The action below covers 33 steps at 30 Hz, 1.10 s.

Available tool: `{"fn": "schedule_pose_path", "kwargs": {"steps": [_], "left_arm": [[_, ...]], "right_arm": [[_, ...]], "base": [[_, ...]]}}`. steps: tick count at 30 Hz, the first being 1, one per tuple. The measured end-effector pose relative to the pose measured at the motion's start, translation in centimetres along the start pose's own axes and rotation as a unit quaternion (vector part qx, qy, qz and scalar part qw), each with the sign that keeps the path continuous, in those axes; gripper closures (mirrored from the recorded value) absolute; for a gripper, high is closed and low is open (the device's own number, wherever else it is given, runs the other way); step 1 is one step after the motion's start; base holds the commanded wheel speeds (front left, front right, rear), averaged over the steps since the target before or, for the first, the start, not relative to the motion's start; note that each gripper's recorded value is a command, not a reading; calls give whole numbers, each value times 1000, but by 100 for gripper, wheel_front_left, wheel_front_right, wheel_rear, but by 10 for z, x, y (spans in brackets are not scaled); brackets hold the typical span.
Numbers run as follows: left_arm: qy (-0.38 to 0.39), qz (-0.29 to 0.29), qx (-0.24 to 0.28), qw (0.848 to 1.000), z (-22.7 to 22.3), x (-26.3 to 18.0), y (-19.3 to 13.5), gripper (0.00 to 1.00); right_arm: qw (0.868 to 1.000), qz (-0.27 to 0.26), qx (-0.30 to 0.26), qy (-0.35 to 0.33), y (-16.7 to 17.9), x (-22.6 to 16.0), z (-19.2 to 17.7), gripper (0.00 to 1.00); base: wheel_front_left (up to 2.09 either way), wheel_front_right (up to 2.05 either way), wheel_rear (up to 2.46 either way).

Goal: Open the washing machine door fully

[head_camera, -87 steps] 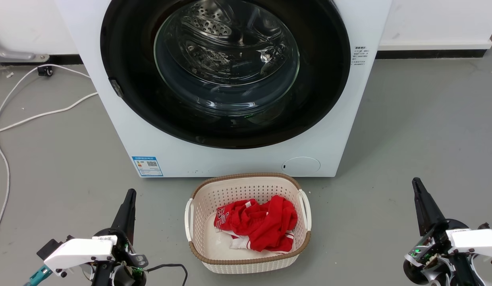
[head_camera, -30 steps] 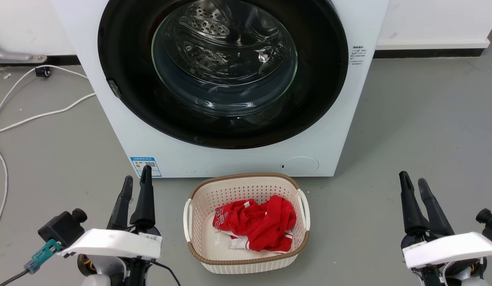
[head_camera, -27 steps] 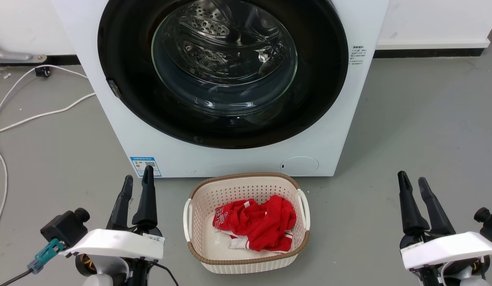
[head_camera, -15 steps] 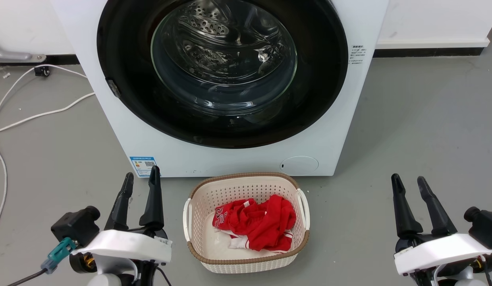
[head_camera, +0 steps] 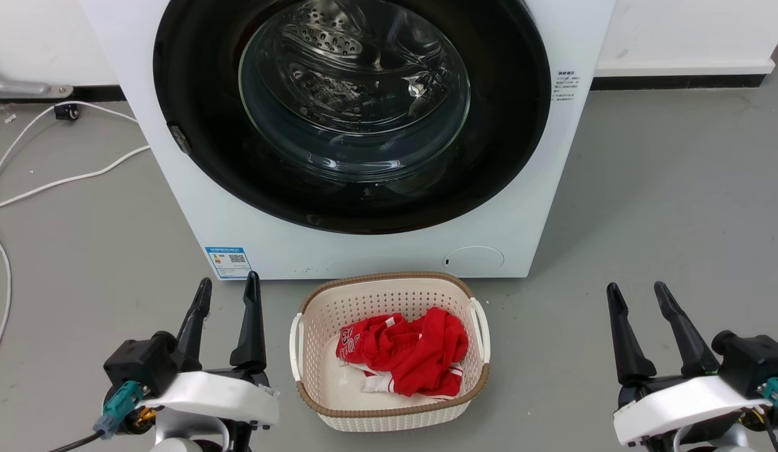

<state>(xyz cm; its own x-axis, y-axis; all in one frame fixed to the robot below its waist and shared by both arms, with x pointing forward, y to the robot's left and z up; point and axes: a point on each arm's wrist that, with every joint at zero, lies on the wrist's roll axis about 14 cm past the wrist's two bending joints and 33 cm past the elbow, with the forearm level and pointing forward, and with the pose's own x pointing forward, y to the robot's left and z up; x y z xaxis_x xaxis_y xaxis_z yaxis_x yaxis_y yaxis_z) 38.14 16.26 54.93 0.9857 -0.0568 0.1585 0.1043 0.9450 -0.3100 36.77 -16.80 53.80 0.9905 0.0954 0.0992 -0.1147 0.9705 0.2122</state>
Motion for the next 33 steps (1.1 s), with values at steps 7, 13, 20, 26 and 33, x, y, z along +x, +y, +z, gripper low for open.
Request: {"fn": "schedule_pose_path", "kwargs": {"steps": [7, 13, 20, 26, 33], "left_arm": [[-6, -4, 40, 999, 2, -1, -3, 0], [-15, -6, 69, 998, 6, -2, -4, 0], [-21, -6, 95, 995, 7, -5, -5, 0], [-25, -7, 113, 993, 7, -9, -5, 0], [-34, -10, 130, 991, 10, -10, -8, 0]], "right_arm": [[999, 2, -34, 8, 0, -2, -3, 0], [998, 3, -59, 12, 0, -2, -5, 0], [997, 4, -79, 13, 0, -3, -5, 0], [995, 6, -95, 14, 0, -3, -5, 0], [994, 7, -107, 15, 1, -5, -5, 0]], "base": [[0, 0, 0], [0, 0, 0], [0, 0, 0], [0, 0, 0], [0, 0, 0]]}}
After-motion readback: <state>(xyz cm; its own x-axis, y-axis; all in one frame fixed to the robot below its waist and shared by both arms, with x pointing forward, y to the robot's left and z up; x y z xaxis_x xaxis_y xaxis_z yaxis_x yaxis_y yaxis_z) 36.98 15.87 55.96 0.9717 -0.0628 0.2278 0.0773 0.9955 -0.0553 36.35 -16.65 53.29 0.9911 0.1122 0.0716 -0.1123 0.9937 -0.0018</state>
